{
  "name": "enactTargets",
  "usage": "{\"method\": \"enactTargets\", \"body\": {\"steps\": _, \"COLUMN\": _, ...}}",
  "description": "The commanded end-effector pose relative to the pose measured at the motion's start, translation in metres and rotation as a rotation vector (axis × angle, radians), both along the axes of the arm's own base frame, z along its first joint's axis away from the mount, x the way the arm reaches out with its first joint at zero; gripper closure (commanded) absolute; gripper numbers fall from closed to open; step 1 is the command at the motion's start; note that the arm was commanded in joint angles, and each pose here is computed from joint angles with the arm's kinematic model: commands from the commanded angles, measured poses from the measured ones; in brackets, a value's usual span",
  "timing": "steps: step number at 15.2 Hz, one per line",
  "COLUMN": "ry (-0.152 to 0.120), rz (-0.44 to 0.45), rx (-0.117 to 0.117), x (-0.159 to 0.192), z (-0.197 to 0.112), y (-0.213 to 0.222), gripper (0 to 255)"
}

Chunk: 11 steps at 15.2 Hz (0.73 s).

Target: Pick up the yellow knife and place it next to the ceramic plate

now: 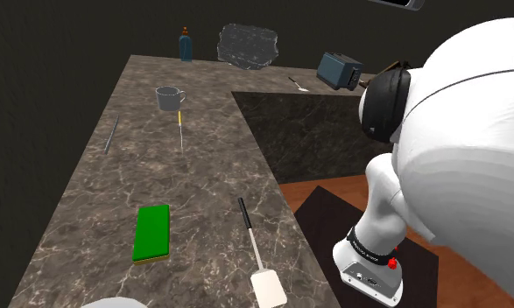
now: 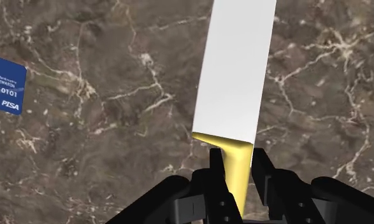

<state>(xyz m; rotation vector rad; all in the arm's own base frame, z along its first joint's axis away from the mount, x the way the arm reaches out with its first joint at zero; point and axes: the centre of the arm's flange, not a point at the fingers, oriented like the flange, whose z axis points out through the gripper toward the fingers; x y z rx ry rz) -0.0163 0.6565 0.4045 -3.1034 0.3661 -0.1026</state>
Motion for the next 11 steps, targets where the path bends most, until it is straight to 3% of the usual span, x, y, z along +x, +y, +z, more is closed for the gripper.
{"method": "enactTargets", "body": {"steps": 1, "ry": 0.0, "rz": 0.0, "rx": 0.0, "x": 0.0, "z": -0.01, "y": 0.002, "gripper": 255}}
{"method": "enactTargets", "body": {"steps": 11, "ry": 0.0, "rz": 0.0, "rx": 0.0, "x": 0.0, "z": -0.052, "y": 0.002, "gripper": 255}}
